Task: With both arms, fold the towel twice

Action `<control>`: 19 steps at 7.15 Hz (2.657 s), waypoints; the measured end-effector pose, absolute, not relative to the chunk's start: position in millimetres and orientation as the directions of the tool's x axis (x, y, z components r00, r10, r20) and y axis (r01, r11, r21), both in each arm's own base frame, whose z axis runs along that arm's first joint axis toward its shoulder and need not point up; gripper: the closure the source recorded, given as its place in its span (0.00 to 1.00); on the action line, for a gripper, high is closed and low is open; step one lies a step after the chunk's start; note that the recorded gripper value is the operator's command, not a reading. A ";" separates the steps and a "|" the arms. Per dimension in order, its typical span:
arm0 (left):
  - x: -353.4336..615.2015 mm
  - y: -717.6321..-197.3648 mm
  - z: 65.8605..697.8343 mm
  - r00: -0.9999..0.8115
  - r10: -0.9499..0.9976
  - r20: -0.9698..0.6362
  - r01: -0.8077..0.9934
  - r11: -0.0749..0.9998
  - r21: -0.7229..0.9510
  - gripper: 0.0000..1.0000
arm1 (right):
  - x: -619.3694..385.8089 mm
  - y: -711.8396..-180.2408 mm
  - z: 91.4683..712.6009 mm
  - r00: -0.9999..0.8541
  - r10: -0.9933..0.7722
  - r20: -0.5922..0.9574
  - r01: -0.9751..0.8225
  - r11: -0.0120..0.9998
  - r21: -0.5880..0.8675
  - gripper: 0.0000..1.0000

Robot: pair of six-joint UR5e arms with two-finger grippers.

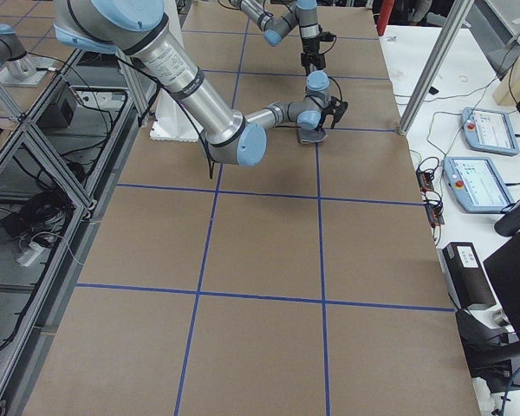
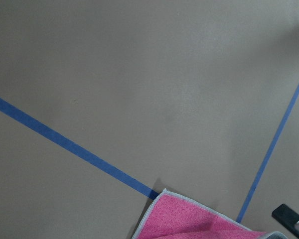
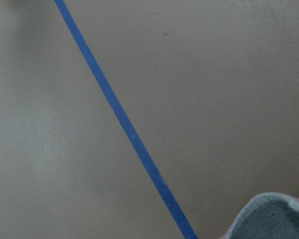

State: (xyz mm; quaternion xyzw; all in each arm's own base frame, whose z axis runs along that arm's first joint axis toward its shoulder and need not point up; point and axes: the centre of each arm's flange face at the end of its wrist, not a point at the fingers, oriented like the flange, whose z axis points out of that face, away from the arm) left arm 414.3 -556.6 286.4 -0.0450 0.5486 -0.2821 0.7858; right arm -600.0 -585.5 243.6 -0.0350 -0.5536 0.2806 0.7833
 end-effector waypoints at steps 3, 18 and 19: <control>409.1 -556.7 297.4 0.248 -0.486 -0.838 0.396 0.840 -0.370 0.00 | -615.5 -567.1 235.8 0.233 0.465 0.854 -0.375 0.853 -0.362 0.01; 441.3 -527.1 283.5 0.231 -0.473 -0.850 0.357 0.854 -0.379 0.00 | -575.2 -622.6 224.4 0.217 0.457 0.863 -0.419 0.842 -0.340 0.01; 461.7 -512.6 276.8 0.209 -0.473 -0.856 0.358 0.852 -0.383 0.00 | -572.4 -624.3 227.3 0.220 0.456 0.863 -0.420 0.842 -0.338 0.01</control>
